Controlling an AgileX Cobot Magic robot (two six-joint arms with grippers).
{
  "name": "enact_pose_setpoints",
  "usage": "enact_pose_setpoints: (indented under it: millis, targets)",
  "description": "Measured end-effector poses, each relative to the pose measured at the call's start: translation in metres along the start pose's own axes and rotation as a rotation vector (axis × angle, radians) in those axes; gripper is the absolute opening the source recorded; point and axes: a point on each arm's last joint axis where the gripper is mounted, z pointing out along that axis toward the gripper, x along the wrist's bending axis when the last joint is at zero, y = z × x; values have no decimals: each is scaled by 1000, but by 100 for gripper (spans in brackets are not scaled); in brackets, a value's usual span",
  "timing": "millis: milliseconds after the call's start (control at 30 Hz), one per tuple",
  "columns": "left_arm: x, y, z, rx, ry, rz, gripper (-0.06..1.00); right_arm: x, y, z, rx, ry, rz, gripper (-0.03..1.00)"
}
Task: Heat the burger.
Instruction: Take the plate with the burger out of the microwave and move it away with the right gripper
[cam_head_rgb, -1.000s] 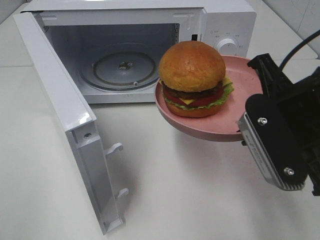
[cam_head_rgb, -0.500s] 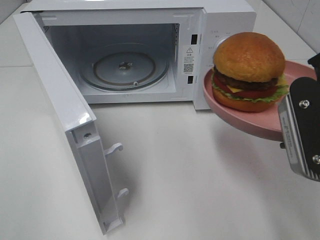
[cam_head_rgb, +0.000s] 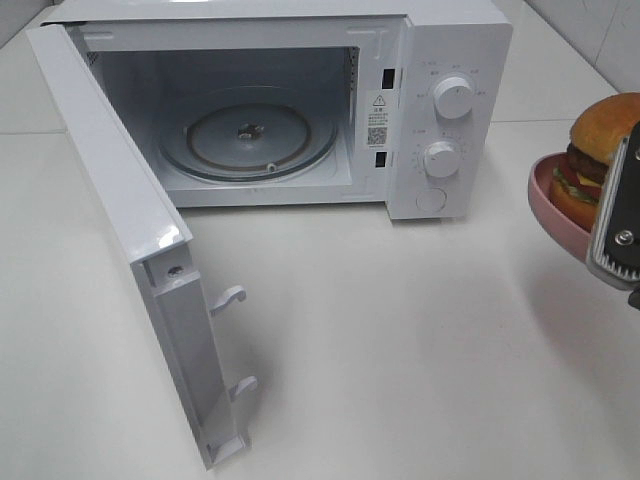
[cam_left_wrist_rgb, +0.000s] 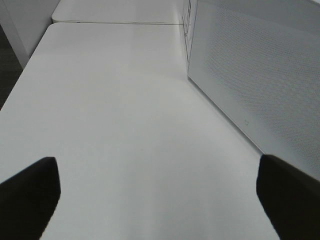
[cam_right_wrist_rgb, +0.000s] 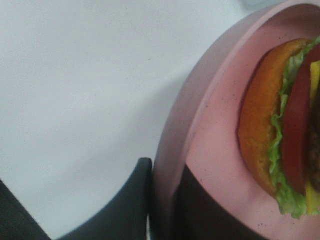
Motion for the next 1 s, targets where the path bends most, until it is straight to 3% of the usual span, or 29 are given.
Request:
enact_pose_setpoints:
  millis: [367,467,533,733,1000]
  targets:
    - [0,0,0,0,0,0,99,-3,-5,0,49,-36,231,8]
    - [0,0,0,0,0,0,99,-5,-8,1,83,-69,319,8]
    - [0,0,0,0,0,0,99,-6,-10,9,162,-92,388,8]
    - [0,0,0,0,0,0,99,-5,-7,22,222,-100,467,8]
    - [0,0,0,0,0,0,99,-6,-1,51,310,-190,586,8]
